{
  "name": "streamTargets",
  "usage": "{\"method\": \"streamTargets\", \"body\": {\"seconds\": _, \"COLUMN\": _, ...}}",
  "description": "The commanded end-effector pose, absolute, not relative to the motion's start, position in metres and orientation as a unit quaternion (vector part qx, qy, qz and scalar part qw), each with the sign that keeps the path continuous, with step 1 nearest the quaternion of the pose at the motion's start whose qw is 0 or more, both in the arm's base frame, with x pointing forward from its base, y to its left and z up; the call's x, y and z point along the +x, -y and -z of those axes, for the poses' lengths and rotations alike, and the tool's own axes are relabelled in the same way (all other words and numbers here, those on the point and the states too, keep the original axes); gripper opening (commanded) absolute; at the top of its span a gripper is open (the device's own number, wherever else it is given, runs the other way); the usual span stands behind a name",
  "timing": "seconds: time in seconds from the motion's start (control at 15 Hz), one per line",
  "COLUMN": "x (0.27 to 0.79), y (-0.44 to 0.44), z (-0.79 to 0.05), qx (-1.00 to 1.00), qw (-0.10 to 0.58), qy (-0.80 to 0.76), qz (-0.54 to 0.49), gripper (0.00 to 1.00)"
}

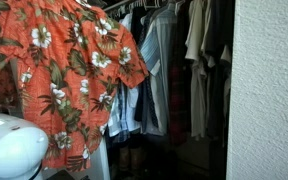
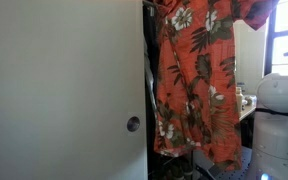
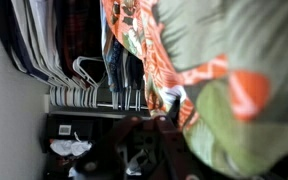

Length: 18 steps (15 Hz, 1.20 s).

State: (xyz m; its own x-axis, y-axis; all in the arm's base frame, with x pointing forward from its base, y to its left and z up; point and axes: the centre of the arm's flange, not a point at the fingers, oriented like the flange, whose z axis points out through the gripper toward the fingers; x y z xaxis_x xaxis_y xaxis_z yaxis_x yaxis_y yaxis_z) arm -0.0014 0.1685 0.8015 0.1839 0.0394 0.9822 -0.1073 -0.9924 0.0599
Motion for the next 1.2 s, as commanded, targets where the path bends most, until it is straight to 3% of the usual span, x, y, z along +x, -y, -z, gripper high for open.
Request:
{"method": "streamTargets", "body": {"seconds": 0.0, "x": 0.003, "y": -0.173, "z": -0.823, "qx": 0.748, "qw": 0.048, "qy": 0.018, "qz": -0.662, "gripper": 0.02}}
{"method": "streamTargets", "body": {"seconds": 1.13, "x": 0.082, "y": -0.156, "z": -0.839, "qx": 0.753, "qw": 0.079, "qy": 0.005, "qz": -0.653, "gripper": 0.02}}
